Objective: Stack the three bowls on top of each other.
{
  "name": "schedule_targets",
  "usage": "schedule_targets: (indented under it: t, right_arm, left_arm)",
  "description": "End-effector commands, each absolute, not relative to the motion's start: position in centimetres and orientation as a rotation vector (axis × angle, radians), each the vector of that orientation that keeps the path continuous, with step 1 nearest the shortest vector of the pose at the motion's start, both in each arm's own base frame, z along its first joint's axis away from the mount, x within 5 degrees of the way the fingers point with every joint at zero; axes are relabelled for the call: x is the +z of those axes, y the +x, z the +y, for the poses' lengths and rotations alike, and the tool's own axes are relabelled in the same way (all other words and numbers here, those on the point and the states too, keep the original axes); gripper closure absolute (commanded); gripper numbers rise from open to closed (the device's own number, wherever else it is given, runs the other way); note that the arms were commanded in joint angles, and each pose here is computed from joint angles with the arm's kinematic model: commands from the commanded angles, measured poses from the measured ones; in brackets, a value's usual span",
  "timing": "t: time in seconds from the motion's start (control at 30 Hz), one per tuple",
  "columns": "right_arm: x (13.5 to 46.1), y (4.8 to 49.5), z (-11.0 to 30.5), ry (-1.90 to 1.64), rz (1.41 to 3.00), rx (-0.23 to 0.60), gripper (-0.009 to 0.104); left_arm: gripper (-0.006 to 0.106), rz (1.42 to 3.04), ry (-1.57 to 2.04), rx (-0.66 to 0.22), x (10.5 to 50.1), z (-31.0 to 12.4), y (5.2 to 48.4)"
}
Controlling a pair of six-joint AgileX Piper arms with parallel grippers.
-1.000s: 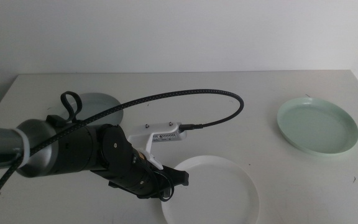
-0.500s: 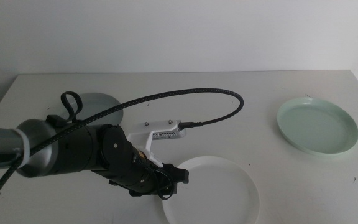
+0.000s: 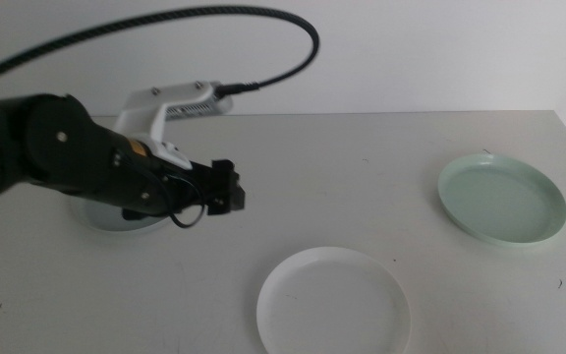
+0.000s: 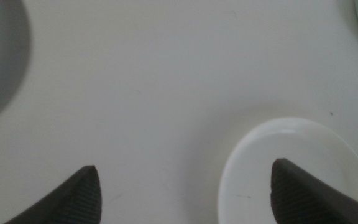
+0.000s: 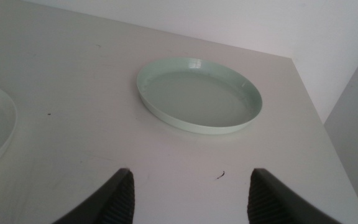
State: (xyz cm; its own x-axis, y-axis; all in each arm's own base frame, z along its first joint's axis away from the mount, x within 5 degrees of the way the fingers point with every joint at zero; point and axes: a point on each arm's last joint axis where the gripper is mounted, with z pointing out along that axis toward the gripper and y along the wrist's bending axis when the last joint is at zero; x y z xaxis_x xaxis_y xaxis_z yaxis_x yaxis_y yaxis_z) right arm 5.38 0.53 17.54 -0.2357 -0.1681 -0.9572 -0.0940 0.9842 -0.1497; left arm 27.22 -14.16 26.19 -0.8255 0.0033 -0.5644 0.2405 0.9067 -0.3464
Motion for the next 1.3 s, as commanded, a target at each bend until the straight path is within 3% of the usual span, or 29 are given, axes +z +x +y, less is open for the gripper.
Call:
schedule_targets:
  t: [0.0, 0.2, 0.53, 0.83, 1.0, 1.27]
  right_arm:
    - [18.5, 5.4, 0.4, -0.178, 1.709, -0.103, 0.048]
    - [18.5, 5.4, 0.4, -0.178, 1.709, -0.103, 0.048]
    - [18.5, 5.4, 0.4, -0.178, 1.709, -0.103, 0.048]
    - [18.5, 5.4, 0.4, -0.178, 1.709, -0.103, 0.048]
    - [18.5, 5.4, 0.4, -0.178, 1.709, -0.103, 0.048]
    - [18.5, 5.4, 0.4, -0.178, 1.709, -0.103, 0.048]
  left_arm:
    - [-0.005, 2.388, 0.1, -0.514, 30.4, -11.8, 27.4]
    - [-0.005, 2.391, -0.055, -0.297, 33.8, -6.2, 28.6]
    - [-0.005, 2.344, -0.239, -0.114, 36.2, 1.4, 30.7]
    - [-0.005, 2.422, -0.249, -0.094, 33.8, 5.1, 37.0]
    - [-0.005, 2.492, -0.232, -0.111, 30.6, 5.8, 40.5]
    - [-0.005, 2.576, -0.183, -0.19, 25.3, 5.8, 44.1]
